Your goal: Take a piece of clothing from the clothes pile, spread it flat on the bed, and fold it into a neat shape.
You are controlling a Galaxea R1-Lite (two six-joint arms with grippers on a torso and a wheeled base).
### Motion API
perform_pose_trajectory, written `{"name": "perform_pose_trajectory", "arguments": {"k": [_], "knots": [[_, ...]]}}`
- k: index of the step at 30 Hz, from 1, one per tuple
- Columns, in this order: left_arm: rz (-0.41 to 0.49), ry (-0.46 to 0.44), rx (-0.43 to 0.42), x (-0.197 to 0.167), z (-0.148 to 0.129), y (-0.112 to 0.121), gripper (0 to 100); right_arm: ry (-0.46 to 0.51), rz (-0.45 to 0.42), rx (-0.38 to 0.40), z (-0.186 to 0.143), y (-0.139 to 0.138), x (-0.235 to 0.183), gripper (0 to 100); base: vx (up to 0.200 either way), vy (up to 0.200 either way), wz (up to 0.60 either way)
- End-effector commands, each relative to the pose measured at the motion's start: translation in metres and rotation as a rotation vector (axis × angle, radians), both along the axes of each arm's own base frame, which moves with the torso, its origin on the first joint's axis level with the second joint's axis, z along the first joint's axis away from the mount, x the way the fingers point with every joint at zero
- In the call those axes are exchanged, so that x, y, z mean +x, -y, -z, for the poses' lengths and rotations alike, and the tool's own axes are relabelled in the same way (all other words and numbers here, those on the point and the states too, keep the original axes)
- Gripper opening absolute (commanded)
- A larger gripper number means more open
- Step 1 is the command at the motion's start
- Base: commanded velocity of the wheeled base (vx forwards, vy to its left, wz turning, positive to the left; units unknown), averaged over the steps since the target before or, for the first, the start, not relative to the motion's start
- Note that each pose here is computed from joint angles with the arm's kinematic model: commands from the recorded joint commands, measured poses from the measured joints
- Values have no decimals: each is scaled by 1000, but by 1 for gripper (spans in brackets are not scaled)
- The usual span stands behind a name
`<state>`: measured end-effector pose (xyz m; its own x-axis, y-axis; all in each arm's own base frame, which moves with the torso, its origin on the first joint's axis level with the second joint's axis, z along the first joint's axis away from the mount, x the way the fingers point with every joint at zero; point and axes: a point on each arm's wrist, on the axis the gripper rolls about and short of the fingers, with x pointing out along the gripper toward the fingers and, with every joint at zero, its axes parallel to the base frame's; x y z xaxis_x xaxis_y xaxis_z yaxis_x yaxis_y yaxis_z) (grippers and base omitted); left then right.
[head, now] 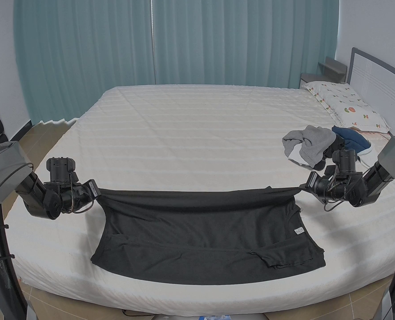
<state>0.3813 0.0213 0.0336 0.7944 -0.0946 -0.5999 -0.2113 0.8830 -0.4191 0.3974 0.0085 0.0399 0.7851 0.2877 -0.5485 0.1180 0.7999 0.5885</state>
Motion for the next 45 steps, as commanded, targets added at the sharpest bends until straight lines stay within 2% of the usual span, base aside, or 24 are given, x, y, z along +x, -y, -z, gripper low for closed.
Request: {"name": "perform_pose_trajectory", "arguments": {"k": [1,9,21,26,31,32,33,34,41,42,45], "knots": [[47,-71,55,-20,-4,1,0,-31,-33,-21,-3,5,-26,0,0,0,0],[125,-218,120,-35,9,2,0,-128,-91,-51,20,4,-52,0,0,0,0],[159,-281,148,-40,17,4,0,-203,-169,-114,40,1,-74,0,0,0,0],[178,-327,155,-43,20,5,0,-218,-183,-127,46,3,-76,0,0,0,0],[184,-333,155,-44,21,7,0,-220,-185,-126,49,2,-74,0,0,0,0],[185,-333,154,-44,21,7,100,-220,-186,-125,49,2,-74,0,0,0,0],[185,-333,154,-44,21,7,100,-220,-188,-125,48,1,-74,0,0,0,0],[188,-332,153,-43,21,7,100,-217,-190,-125,48,0,-73,100,0,0,0],[183,-321,152,-43,17,7,100,-186,-185,-105,38,1,-72,100,0,0,0],[178,-306,152,-44,11,6,100,-155,-161,-80,24,2,-72,100,0,0,0],[168,-274,147,-44,1,3,100,-145,-115,-3,12,1,-72,100,0,0,0]]}}
